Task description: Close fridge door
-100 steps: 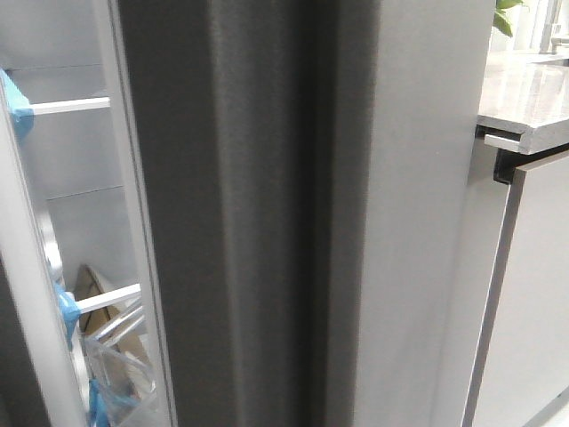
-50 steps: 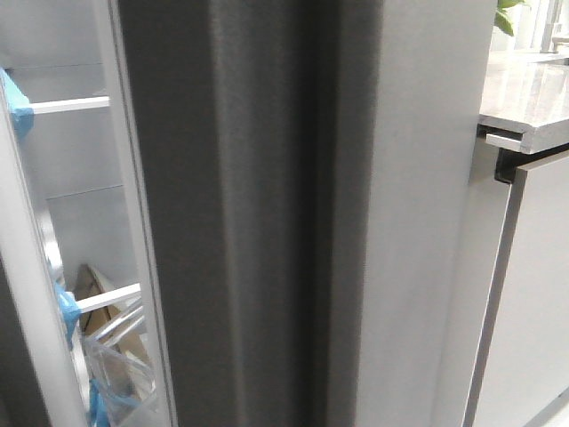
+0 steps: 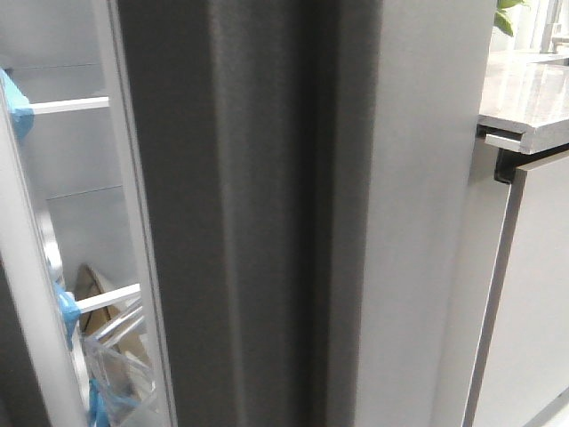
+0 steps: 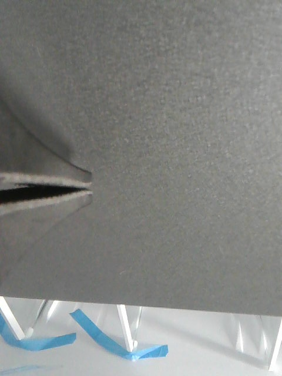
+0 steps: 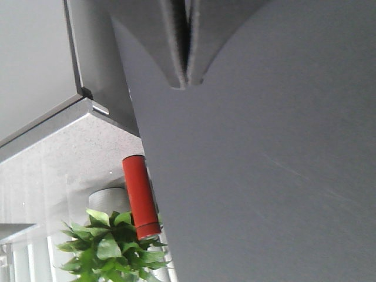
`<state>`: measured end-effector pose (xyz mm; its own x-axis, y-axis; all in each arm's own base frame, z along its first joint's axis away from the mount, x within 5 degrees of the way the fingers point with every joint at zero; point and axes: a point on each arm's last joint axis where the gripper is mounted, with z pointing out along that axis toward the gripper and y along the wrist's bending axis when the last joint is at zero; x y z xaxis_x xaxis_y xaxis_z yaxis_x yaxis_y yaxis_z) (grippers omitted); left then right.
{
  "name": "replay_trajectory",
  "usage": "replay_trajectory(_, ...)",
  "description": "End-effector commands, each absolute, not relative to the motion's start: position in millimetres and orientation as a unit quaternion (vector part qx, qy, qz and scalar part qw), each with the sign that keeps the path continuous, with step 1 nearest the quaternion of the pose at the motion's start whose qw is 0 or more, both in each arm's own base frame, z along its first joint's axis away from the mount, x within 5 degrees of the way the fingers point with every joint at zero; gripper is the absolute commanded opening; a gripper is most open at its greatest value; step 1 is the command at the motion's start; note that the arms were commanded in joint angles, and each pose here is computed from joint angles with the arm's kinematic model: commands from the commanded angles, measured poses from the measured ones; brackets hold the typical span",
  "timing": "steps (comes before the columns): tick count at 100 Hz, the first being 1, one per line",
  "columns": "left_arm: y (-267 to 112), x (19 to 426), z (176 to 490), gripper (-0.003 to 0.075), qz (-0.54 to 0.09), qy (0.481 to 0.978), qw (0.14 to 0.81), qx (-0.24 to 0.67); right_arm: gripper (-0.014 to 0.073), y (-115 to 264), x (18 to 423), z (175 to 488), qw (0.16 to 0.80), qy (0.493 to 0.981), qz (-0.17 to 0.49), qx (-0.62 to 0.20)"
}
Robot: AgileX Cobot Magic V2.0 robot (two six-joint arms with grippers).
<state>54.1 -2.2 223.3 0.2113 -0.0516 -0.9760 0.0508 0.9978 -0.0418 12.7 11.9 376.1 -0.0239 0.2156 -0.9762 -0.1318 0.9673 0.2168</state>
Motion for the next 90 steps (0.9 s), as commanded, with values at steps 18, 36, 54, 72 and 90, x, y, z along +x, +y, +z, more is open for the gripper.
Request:
replay_trajectory(18, -2.0, 52.8, 219.0, -0.002, -0.038, 0.604, 0.796, -0.004, -0.0044, 19.6, 24.4, 432.2, 0.7, 0.69, 0.178, -0.049)
replay_trajectory(36, -2.0, 52.8, 219.0, -0.002, -0.038, 0.604, 0.796, -0.004, -0.0045, 29.8, 43.1, 447.9, 0.683, 0.69, 0.21, -0.117)
replay_trajectory(54, -2.0, 52.8, 219.0, -0.002, -0.038, 0.604, 0.796, -0.004, -0.0044, 44.5, 63.1, 462.4, 0.669, 0.684, 0.239, -0.165)
replay_trajectory(72, -2.0, 52.8, 219.0, -0.002, -0.038, 0.604, 0.796, -0.004, -0.0044, 63.0, 80.2, 475.4, 0.659, 0.67, 0.269, -0.211)
replay_trajectory(90, -2.0, 52.8, 219.0, -0.002, -0.038, 0.604, 0.796, -0.004, -0.0044, 81.1, 94.8, 486.4, 0.651, 0.654, 0.293, -0.248)
